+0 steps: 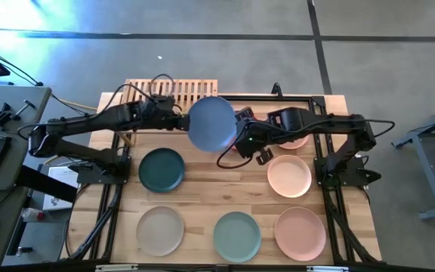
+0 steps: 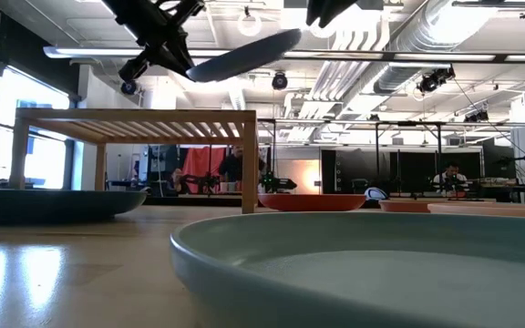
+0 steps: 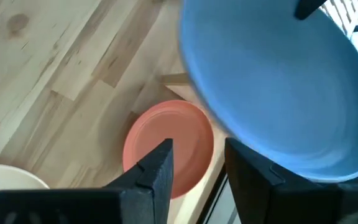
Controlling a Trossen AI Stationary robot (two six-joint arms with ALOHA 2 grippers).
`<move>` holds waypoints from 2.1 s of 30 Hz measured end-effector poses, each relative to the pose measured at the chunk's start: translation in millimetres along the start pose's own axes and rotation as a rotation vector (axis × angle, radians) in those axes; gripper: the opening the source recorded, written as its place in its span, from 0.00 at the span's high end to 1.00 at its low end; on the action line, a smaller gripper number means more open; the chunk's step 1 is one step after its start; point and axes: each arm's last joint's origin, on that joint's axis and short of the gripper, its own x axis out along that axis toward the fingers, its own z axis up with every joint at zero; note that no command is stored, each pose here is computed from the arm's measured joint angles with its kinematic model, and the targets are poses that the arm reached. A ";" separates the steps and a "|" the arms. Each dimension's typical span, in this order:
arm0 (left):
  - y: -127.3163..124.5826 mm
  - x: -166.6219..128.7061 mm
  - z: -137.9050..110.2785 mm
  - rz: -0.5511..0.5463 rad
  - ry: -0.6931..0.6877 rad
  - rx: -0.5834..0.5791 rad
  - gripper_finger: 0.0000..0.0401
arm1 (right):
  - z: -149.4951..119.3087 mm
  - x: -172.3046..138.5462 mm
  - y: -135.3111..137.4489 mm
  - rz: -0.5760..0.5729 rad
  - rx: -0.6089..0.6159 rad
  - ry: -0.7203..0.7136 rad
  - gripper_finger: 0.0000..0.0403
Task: Place and stack plates onto a shelf
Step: Put the light blue plate on the shelf
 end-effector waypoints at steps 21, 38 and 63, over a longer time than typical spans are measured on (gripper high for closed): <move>45.7 -31.1 46.4 0.162 -0.142 -0.138 1.00 | -2.0 -3.2 -1.6 -0.037 0.004 0.016 0.69; 50.7 -22.4 87.2 0.275 0.052 -0.118 0.99 | -2.4 -2.9 -1.8 -0.034 0.054 0.015 0.69; 82.8 -94.6 67.7 0.537 0.109 -0.314 0.99 | -1.2 -2.6 -0.2 0.019 0.091 -0.020 0.69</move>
